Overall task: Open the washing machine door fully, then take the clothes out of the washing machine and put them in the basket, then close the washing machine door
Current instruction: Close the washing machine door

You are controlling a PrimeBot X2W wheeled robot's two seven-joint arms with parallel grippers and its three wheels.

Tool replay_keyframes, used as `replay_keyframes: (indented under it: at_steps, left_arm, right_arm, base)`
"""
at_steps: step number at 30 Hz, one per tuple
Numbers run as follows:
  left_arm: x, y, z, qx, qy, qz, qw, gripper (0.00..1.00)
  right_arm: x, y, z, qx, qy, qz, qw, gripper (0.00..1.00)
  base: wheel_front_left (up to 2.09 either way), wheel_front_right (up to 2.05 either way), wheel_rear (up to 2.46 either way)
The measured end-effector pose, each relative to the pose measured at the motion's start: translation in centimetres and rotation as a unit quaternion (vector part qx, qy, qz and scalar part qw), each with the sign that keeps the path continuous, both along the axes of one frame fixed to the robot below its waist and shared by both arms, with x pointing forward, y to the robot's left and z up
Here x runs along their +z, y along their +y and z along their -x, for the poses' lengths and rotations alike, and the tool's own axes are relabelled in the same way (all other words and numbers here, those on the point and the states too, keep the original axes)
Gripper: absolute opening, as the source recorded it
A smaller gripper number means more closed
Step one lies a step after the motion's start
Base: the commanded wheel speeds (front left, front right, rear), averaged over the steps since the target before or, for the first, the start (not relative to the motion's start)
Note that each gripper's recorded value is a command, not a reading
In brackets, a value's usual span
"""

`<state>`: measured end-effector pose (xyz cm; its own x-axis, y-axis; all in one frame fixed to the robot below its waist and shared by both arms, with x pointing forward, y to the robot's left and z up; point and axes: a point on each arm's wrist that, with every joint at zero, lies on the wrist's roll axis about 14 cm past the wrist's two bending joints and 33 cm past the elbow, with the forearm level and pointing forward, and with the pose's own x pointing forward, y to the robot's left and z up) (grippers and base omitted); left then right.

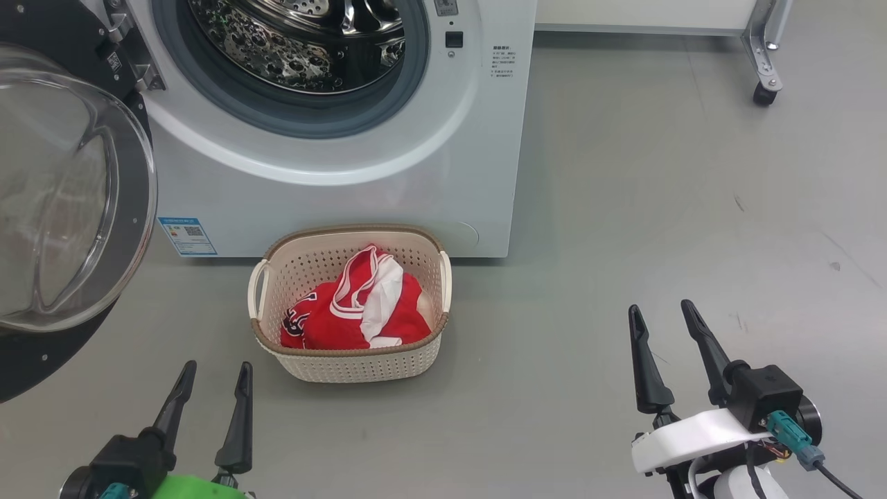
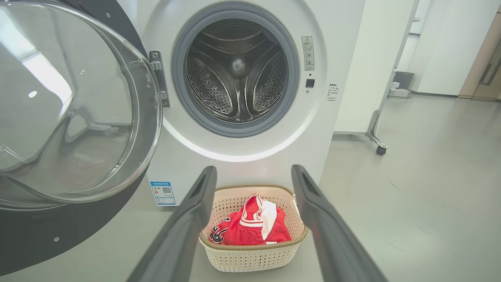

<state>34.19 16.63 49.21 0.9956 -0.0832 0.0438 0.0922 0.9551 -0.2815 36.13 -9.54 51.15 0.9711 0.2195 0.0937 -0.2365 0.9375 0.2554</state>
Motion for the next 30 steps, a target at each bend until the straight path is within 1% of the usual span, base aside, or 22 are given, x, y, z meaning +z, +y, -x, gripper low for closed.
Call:
replay_keyframes:
  at_steps: [16,24,30]
  left_arm:
    - [-0.2,0.7,0.4,0.012,0.003,0.001,1.000,1.00]
    - [-0.4,2.4,1.4,0.042,0.008,0.001,0.999,1.00]
    - [-0.7,4.5,2.8,0.079,0.012,-0.002,0.997,1.00]
  right_arm:
    - [0.2,0.6,-0.4,0.007,-0.001,-0.004,1.000,1.00]
    - [0.1,2.7,-0.9,0.040,-0.001,-0.007,0.999,1.00]
    - [0.1,5.3,-1.2,0.083,0.000,-0.009,0.997,1.00]
  base:
    - [0.00,0.00,0.00]
    - [0.00,0.00,0.00]
    - [0.00,0.00,0.00]
